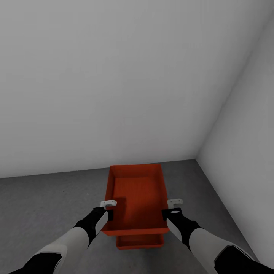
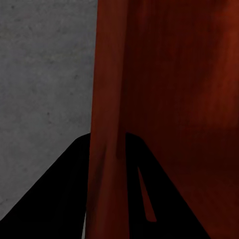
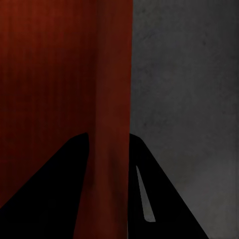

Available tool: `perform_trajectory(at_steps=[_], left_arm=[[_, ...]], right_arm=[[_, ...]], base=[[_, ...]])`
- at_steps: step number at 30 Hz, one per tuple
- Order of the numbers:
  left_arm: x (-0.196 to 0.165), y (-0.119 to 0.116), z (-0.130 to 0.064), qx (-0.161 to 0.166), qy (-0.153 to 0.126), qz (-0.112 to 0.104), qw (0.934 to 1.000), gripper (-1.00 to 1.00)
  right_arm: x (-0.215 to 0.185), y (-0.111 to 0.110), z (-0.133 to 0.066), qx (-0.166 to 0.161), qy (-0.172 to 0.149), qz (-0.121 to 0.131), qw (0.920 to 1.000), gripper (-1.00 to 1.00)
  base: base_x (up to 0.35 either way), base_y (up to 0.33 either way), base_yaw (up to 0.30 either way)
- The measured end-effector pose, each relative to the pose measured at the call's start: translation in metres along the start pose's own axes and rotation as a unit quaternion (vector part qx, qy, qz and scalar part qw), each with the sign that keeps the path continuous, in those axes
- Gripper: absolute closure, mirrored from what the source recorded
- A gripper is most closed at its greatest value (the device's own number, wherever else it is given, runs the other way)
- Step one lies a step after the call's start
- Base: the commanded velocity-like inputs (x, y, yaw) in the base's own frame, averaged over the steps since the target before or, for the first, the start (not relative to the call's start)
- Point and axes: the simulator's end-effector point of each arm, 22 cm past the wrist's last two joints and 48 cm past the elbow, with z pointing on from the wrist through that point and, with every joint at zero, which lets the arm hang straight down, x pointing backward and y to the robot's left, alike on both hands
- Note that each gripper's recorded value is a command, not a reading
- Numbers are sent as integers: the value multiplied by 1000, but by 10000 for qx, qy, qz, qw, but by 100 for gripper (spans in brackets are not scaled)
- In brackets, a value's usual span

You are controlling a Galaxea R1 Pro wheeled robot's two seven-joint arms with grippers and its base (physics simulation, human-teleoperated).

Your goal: Move the two storage containers from the living room to the garage. In the garage, place one container on the floor and stack the other container on top of it (either order is fine).

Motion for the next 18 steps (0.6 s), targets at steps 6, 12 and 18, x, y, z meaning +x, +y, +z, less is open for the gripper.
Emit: perform_trajectory(at_steps=[6,12,18], left_arm=[[0,0,0,-1,-4,-1,10000,100],[-1,0,0,-1,-4,0,10000,100],[-1,0,0,1,-4,1,10000,100]], right_arm=[[0,0,0,-1,-5,2,10000,100],[0,0,0,-1,-5,3,10000,100],[0,0,0,0,-5,3,10000,100]], base=[[0,0,0],[0,0,0],[0,0,0]])
